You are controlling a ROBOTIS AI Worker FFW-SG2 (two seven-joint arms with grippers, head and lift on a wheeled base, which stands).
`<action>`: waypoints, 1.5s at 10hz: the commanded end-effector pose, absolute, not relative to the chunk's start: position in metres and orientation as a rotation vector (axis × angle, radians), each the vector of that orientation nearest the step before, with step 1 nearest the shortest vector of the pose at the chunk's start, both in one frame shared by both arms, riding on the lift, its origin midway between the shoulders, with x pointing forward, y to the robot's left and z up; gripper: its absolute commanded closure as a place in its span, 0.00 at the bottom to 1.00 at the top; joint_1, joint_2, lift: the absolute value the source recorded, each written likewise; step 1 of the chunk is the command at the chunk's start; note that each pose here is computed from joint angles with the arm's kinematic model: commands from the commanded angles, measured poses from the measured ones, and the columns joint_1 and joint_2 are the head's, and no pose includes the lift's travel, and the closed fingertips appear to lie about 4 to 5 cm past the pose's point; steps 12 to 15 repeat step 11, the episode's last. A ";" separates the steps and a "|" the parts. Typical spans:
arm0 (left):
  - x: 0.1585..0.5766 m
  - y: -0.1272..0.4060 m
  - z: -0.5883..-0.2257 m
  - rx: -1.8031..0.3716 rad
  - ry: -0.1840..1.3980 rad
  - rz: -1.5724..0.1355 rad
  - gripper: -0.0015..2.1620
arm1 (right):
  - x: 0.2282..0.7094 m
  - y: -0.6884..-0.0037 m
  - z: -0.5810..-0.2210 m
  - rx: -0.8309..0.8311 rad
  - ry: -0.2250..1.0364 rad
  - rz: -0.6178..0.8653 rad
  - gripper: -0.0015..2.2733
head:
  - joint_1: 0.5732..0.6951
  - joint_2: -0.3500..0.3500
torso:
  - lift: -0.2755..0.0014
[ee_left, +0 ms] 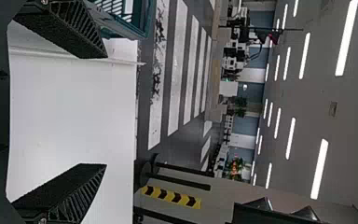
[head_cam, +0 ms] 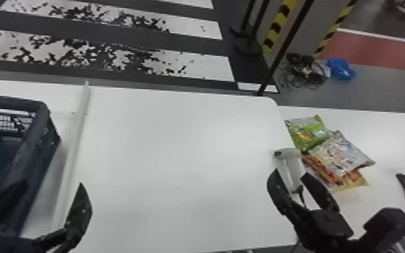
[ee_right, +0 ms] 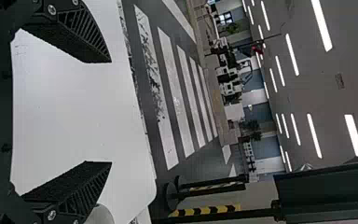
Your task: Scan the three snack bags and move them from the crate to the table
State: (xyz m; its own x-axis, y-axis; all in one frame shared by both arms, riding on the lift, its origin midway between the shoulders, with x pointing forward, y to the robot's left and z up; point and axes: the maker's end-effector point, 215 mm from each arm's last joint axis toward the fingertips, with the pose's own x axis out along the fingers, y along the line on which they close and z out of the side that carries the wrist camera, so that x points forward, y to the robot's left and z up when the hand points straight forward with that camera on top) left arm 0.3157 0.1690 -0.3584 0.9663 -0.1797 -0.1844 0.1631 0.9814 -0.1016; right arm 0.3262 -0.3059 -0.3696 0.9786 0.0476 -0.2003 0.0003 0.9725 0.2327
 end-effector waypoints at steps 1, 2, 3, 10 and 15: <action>0.316 0.170 -0.358 -0.085 0.192 -0.173 0.02 | 0.326 -0.306 -0.370 0.234 0.207 0.024 0.05 | 1.00 0.15 | 0.77; 0.315 0.169 -0.358 -0.086 0.194 -0.174 0.02 | 0.326 -0.306 -0.370 0.234 0.207 0.024 0.05 | 1.00 0.15 | 0.77; 0.315 0.169 -0.359 -0.086 0.196 -0.174 0.02 | 0.326 -0.306 -0.370 0.233 0.207 0.025 0.05 | 1.00 0.15 | 0.77; 0.316 0.169 -0.357 -0.086 0.191 -0.172 0.02 | 0.326 -0.304 -0.369 0.232 0.207 0.034 0.05 | 1.00 0.15 | 0.77; 0.317 0.169 -0.355 -0.087 0.188 -0.173 0.02 | 0.327 -0.304 -0.368 0.231 0.205 0.034 0.05 | 1.00 0.15 | 0.77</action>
